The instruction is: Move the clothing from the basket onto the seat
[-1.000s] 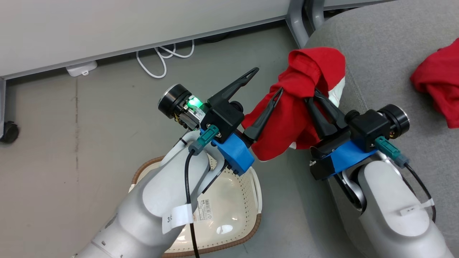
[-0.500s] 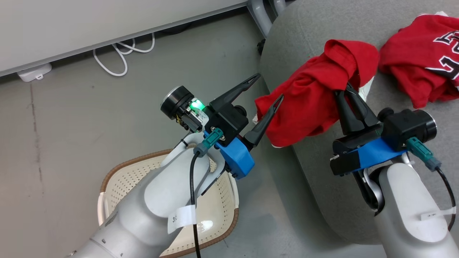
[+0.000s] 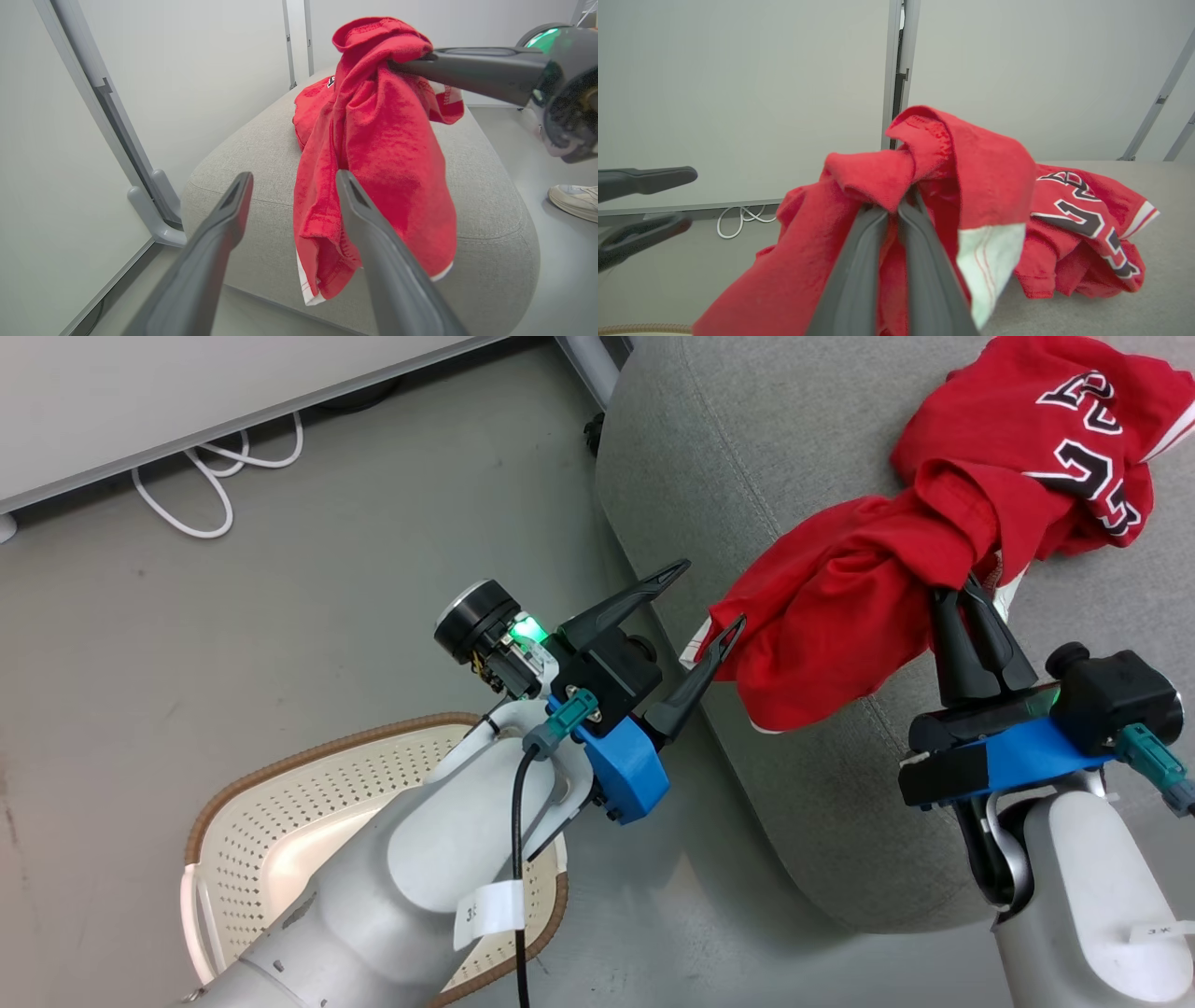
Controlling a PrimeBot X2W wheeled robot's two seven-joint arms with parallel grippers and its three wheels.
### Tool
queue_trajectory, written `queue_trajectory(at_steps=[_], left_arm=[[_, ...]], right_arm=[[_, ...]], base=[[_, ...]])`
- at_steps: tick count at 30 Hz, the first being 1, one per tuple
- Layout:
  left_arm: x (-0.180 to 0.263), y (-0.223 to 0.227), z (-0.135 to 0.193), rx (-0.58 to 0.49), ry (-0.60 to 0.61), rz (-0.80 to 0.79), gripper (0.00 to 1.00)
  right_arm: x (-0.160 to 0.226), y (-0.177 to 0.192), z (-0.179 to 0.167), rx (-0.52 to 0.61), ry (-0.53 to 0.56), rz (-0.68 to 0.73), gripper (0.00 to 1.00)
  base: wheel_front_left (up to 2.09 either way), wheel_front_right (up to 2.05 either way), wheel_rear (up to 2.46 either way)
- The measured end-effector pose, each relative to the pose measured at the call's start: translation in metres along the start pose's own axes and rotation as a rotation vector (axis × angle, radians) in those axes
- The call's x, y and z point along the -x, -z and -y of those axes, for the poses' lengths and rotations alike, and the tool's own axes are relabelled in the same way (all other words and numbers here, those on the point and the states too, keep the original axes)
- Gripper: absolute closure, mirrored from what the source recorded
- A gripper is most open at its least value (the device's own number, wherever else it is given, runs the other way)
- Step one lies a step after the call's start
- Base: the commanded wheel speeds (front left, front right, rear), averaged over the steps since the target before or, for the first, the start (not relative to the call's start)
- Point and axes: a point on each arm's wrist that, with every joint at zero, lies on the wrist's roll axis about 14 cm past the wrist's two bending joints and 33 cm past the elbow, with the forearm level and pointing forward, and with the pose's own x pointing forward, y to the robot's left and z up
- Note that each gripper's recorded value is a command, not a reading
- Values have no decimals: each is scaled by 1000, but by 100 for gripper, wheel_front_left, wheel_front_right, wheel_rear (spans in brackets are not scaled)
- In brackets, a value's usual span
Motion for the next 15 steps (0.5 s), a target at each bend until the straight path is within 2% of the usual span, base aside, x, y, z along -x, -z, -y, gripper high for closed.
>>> queue_trajectory(at_steps=[15], left_arm=[[-6,-1,10,8,32,8,0]], right_arm=[[17,8,16,-9,62,-25,100]], base=[[0,0,0]])
